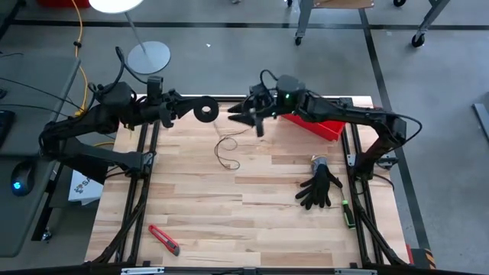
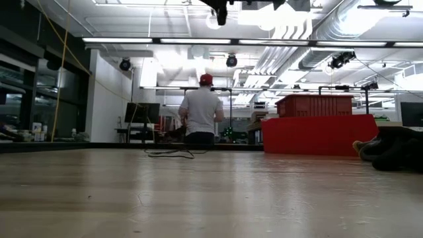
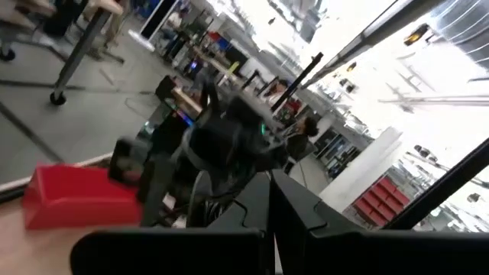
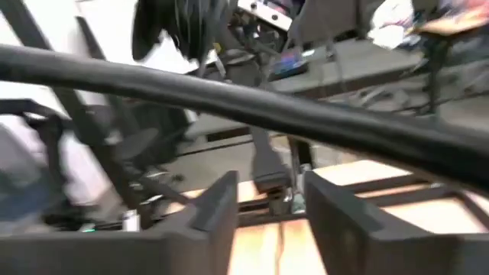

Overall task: Coil cords
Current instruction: Coil the black wire on the spool

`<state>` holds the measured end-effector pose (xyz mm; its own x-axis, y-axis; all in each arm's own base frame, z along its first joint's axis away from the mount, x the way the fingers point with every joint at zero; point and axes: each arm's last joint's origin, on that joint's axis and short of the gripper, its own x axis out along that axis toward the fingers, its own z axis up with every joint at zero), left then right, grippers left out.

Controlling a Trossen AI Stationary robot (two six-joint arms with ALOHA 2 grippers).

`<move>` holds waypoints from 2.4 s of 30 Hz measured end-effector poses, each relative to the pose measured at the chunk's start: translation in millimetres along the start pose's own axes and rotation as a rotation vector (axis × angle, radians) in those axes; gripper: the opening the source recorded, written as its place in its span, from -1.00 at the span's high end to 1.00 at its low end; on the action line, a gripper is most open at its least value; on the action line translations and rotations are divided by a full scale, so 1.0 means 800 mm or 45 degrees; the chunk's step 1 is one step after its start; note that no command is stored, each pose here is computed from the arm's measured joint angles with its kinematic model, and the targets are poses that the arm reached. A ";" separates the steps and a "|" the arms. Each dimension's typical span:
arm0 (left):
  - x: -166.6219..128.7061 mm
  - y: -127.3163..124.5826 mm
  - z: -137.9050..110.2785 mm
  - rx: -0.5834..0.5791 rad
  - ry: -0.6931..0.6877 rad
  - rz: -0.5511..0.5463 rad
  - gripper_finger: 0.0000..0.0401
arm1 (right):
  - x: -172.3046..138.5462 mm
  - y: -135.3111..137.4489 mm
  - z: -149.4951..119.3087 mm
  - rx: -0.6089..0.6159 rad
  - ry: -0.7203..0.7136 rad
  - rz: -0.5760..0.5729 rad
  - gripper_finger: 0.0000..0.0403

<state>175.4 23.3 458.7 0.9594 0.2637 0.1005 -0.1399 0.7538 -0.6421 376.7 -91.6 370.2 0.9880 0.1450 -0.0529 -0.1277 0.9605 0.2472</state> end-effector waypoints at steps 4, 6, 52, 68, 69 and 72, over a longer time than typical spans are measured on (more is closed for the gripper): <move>0.006 -0.004 0.005 0.035 -0.018 -0.003 1.00 | 0.019 0.009 -0.017 -0.015 -0.001 -0.178 -0.06; 0.009 -0.007 0.009 0.058 -0.028 -0.001 1.00 | 0.024 0.012 -0.019 -0.012 -0.033 -0.216 -0.13; 0.043 -0.017 0.024 0.102 -0.116 0.024 1.00 | 0.036 0.029 -0.021 -0.040 -0.132 -0.330 0.97; 0.061 0.003 0.044 -0.069 -0.361 0.128 1.00 | 0.056 0.118 0.007 -0.232 -0.437 -0.201 1.00; 0.065 0.004 0.044 -0.099 -0.377 0.116 1.00 | 0.062 0.117 0.006 -0.239 -0.426 -0.192 1.00; 0.081 0.004 0.041 -0.189 -0.384 0.026 1.00 | 0.082 0.113 0.006 -0.262 -0.409 -0.177 1.00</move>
<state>229.0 62.6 488.4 0.8379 0.4607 0.2927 -0.0996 0.6563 -0.7479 430.3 3.8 393.5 0.9696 -0.0398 0.2413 0.0264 0.9979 0.0587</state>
